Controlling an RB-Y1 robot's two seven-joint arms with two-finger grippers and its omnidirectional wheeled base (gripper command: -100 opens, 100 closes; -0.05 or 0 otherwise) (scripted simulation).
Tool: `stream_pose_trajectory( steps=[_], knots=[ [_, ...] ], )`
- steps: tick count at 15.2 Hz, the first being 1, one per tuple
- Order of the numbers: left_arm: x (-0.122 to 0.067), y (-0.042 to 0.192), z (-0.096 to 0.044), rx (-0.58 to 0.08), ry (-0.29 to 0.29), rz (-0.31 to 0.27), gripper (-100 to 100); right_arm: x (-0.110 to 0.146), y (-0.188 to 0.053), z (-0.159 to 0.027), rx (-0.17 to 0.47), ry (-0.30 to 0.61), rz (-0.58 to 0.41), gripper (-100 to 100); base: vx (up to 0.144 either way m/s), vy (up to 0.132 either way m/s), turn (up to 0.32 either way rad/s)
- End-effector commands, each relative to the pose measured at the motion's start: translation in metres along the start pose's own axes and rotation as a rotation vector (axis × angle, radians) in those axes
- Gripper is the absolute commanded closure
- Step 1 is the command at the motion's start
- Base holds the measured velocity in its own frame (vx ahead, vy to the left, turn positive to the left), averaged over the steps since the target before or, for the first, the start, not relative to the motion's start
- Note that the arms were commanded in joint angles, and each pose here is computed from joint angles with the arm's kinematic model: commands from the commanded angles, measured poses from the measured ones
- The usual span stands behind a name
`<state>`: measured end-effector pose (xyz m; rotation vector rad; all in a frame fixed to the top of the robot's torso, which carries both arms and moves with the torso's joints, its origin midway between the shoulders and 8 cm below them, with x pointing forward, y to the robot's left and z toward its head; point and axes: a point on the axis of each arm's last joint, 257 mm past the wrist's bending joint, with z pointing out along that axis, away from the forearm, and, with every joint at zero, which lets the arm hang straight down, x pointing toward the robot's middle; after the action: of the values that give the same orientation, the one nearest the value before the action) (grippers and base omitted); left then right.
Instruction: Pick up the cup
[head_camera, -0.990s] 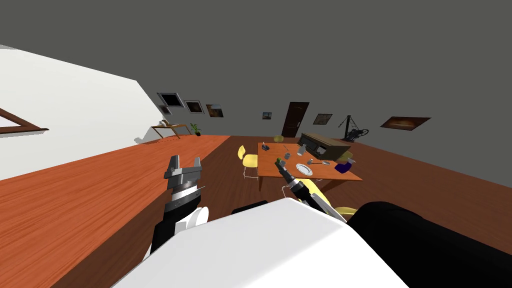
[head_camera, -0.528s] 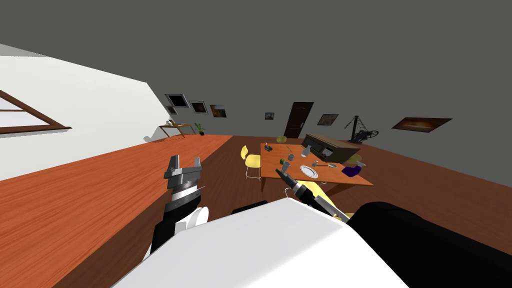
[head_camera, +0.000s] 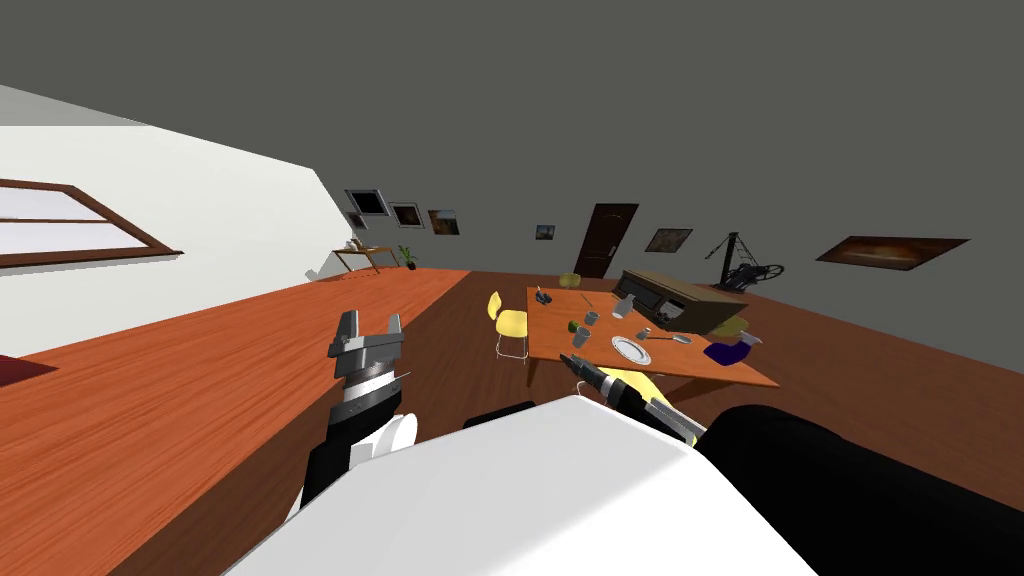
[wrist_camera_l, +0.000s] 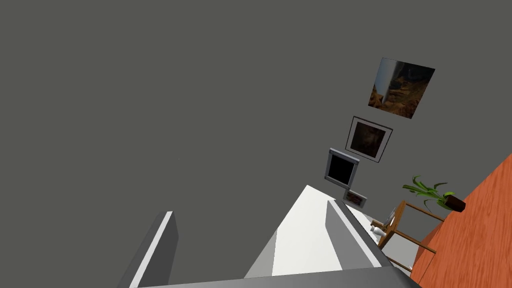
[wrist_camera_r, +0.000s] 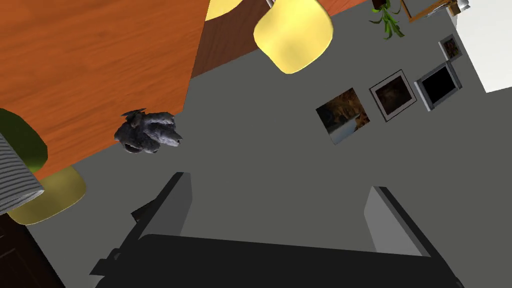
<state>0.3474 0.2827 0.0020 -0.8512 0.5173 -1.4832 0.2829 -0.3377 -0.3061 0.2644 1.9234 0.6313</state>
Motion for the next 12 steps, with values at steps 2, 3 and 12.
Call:
stream_pose_trajectory(
  steps=[2, 3, 12],
  knots=[
    [0.0, 0.0, 0.0, 0.0, 0.0, 0.0, 0, 0.027, -0.04, -0.023, 0.07, 0.112, -0.075, -100, 0.064, 0.049, 0.134],
    [0.0, 0.0, 0.0, 0.0, 0.0, 0.0, 0, 0.027, -0.05, -0.028, 0.084, 0.135, -0.096, -100, 0.082, 0.065, 0.132],
    [0.0, 0.0, 0.0, 0.0, 0.0, 0.0, 0, 0.052, -0.133, -0.092, 0.229, 0.356, -0.258, -100, 0.069, 0.041, 0.086]
  ],
)
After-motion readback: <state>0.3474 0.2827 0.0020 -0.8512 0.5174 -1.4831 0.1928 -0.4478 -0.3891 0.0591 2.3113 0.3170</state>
